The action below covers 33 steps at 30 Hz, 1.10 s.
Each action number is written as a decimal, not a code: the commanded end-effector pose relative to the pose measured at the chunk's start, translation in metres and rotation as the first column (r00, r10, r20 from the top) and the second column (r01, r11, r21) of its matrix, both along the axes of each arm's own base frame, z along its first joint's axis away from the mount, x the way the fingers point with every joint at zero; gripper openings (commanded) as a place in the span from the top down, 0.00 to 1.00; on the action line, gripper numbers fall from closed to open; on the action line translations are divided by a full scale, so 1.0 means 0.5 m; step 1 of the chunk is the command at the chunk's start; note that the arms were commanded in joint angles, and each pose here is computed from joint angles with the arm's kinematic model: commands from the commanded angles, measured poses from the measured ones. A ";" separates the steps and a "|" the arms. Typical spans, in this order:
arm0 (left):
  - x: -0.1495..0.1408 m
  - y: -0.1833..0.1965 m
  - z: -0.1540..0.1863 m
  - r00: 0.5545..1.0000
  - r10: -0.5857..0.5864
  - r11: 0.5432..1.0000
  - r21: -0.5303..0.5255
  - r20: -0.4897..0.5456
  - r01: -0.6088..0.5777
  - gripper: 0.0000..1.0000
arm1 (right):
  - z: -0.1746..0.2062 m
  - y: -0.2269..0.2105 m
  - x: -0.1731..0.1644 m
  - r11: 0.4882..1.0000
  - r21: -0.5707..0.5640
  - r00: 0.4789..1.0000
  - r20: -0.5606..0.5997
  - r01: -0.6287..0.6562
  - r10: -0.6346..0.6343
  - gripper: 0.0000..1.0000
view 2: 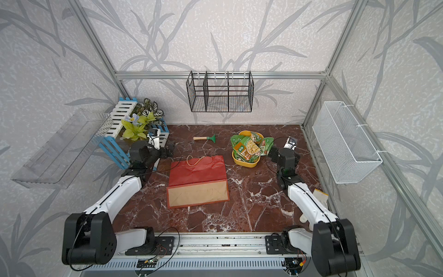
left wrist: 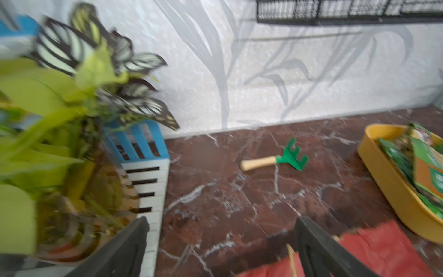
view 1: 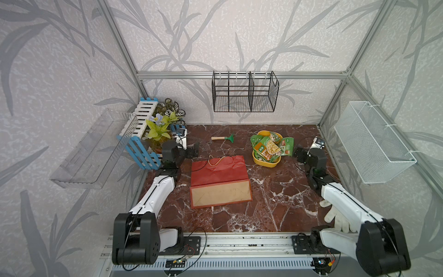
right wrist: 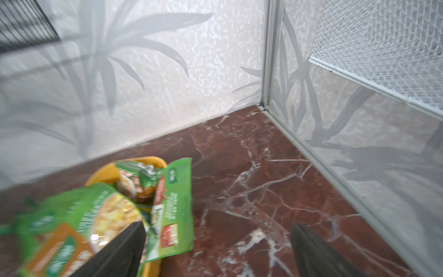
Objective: Place the condiment packets inside the bag
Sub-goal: Pick up the paper bag from the center of the board.
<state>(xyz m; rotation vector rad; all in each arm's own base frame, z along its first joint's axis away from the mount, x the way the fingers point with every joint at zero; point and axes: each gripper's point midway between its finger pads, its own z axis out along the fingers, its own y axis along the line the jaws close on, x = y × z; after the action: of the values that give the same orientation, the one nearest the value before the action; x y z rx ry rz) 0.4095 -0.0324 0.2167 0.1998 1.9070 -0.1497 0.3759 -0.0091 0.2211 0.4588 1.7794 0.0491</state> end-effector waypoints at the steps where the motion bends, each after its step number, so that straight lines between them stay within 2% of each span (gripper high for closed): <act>1: -0.064 -0.058 -0.110 0.955 -0.158 0.985 -0.108 -0.251 0.135 0.00 | -0.040 0.076 -0.021 0.956 0.223 0.981 0.010 -0.191 0.193 0.01; 4: -0.063 -0.076 -0.121 0.940 -0.195 0.975 -0.157 -0.281 0.155 0.00 | -0.042 0.123 -0.026 0.928 0.259 0.950 -0.091 -0.268 0.300 0.01; 7: -0.050 -0.095 -0.130 0.929 -0.215 0.970 -0.177 -0.300 0.168 0.00 | -0.049 0.176 -0.028 0.911 0.248 0.912 -0.163 -0.330 0.375 0.01; 12: -0.025 -0.132 -0.161 0.901 -0.249 0.966 -0.163 -0.356 0.203 0.00 | -0.058 0.261 -0.053 0.887 0.180 0.863 -0.214 -0.425 0.457 0.01; 14: -0.016 -0.143 -0.174 0.888 -0.257 0.964 -0.158 -0.380 0.212 0.03 | -0.061 0.282 -0.064 0.877 0.172 0.846 -0.234 -0.450 0.480 0.01; 19: -0.001 -0.168 -0.211 0.855 -0.272 0.962 -0.142 -0.442 0.233 0.16 | -0.060 0.309 -0.088 0.853 0.168 0.820 -0.236 -0.494 0.521 0.01; 25: 0.018 -0.191 -0.250 0.807 -0.273 0.961 -0.123 -0.523 0.246 0.36 | -0.049 0.318 -0.103 0.837 0.180 0.816 -0.191 -0.517 0.545 0.01; 31: 0.022 -0.204 -0.284 0.767 -0.264 0.962 -0.103 -0.585 0.252 0.51 | -0.033 0.327 -0.112 0.824 0.183 0.810 -0.165 -0.536 0.563 0.01; 33: 0.024 -0.206 -0.284 0.765 -0.265 0.961 -0.098 -0.587 0.258 0.62 | -0.029 0.329 -0.115 0.822 0.183 0.809 -0.160 -0.539 0.565 0.01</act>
<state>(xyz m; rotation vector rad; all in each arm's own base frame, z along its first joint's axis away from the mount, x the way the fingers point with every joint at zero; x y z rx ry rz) 0.4225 -0.1348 0.0743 0.4360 2.4765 -0.4837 0.3223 0.1530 0.2009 0.0224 2.1002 0.5310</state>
